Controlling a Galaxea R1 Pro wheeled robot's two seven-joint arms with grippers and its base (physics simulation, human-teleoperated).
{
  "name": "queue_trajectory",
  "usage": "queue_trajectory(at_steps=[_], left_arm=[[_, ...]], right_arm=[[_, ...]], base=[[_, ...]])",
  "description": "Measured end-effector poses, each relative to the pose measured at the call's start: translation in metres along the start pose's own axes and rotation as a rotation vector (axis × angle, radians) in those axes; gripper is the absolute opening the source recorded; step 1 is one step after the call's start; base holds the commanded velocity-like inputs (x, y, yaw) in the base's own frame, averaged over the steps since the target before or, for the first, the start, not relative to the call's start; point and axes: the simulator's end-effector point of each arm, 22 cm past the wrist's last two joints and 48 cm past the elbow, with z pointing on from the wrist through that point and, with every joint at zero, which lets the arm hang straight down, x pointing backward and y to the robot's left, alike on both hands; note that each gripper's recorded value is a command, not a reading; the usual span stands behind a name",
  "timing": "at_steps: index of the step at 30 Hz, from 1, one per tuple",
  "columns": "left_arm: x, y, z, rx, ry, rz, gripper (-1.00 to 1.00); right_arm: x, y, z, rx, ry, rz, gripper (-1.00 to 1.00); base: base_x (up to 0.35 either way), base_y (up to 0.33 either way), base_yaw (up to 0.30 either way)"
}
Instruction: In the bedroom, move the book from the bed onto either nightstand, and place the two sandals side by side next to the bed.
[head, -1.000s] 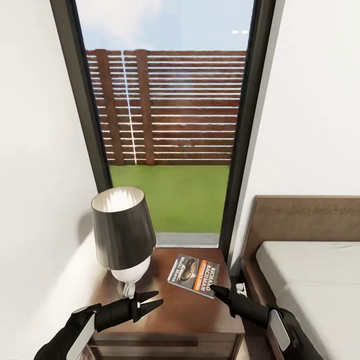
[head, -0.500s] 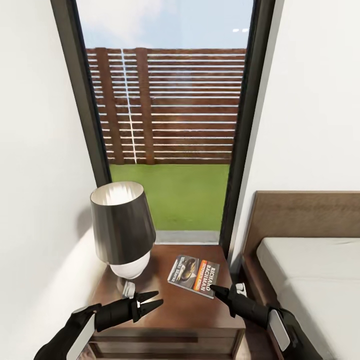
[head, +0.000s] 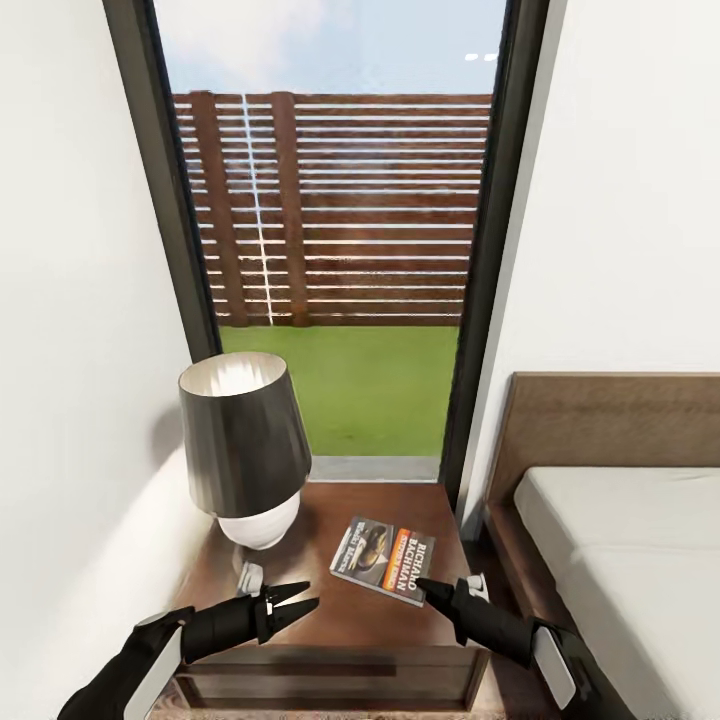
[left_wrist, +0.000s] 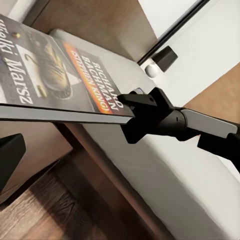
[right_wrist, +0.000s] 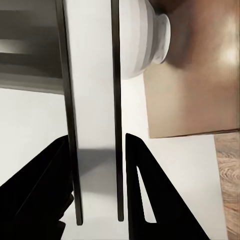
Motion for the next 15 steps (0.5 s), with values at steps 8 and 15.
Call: queue_trajectory(at_steps=[8, 15], left_arm=[[0.014, 0.010, 0.000, 0.001, 0.000, 0.000, 1.00], [0.027, 0.018, -0.001, 0.001, 0.000, 0.000, 1.00]], right_arm=[[0.006, -0.016, 0.004, -0.004, 0.003, 0.003, -1.00], [0.010, -0.031, 0.006, -0.004, 0.004, 0.004, -1.00]], base=[[0.000, 0.000, 0.000], [0.000, 0.000, 0.000]])
